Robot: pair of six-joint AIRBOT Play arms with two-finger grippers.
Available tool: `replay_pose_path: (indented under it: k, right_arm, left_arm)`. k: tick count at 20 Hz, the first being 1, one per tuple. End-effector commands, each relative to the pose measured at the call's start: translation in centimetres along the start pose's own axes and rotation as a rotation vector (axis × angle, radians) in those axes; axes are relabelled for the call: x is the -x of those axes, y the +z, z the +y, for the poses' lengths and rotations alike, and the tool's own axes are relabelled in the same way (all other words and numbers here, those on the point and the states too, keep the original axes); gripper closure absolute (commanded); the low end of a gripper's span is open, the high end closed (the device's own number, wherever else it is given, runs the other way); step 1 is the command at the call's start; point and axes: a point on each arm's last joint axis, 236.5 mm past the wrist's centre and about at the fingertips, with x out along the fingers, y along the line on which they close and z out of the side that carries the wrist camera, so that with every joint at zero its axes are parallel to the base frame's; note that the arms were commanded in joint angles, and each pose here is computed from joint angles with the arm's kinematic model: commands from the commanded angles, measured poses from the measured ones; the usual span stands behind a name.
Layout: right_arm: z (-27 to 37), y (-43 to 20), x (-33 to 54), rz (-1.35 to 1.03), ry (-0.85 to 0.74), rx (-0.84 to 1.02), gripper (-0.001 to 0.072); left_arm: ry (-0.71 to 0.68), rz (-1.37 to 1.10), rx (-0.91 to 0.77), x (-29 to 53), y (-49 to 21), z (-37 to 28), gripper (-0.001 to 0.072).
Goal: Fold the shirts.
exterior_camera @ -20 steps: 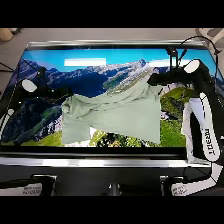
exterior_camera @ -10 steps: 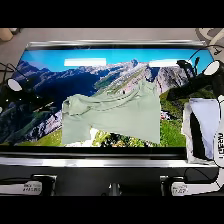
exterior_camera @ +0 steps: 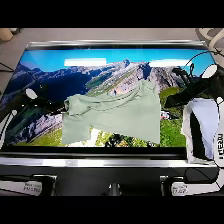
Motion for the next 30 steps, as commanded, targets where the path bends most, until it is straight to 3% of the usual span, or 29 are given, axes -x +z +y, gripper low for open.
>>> replay_pose_path:
  k: [1, 4, 5, 8, 13, 14, 16, 23, 30]
  right_arm:
    - [0.4, -0.3, 0.0, 0.015, 0.017, 0.003, 0.0322]
    - [0.5, -0.7, 0.0, 0.028, 0.02, 0.003, 0.0323]
    - [0.4, -0.9, -0.1, 0.038, 0.017, 0.002, 0.0323]
    - [1.6, -4.2, -1.7, 0.139, 0.075, -0.024, 0.0285]
    - [5.0, -12.2, -6.3, 0.217, 0.13, -0.104, 0.0274]
    - [5.8, -13.5, -7.2, 0.218, 0.145, -0.12, 0.0216]
    - [7.0, -15.1, -8.9, 0.217, 0.176, -0.155, 0.0202]
    - [7.5, -14.8, -11.8, 0.131, 0.197, -0.231, 0.021]
    - [7.4, -14.2, -10.2, 0.143, 0.199, -0.173, 0.022]
  left_arm:
    - [-0.007, -0.045, -0.009, -1.1, 1.1, -0.2, 0.0313]
    - [-0.003, -0.034, -0.005, -1.7, 1.0, 0.1, 0.0324]
    - [-0.002, -0.028, -0.003, -1.9, 0.9, 0.2, 0.0364]
    - [-0.003, -0.013, -0.008, -1.8, 0.6, 0.1, 0.0668]
    - [-0.017, -0.015, -0.132, 0.5, 0.6, -1.0, 0.0674]
    - [-0.019, -0.03, -0.137, 1.1, 0.8, -1.2, 0.0674]
    - [-0.024, -0.056, -0.145, 2.2, 1.1, -1.7, 0.0674]
    - [-0.036, -0.055, -0.167, 4.4, 0.3, -2.6, 0.0674]
    - [-0.042, -0.056, -0.198, 4.7, -0.1, -3.8, 0.0674]
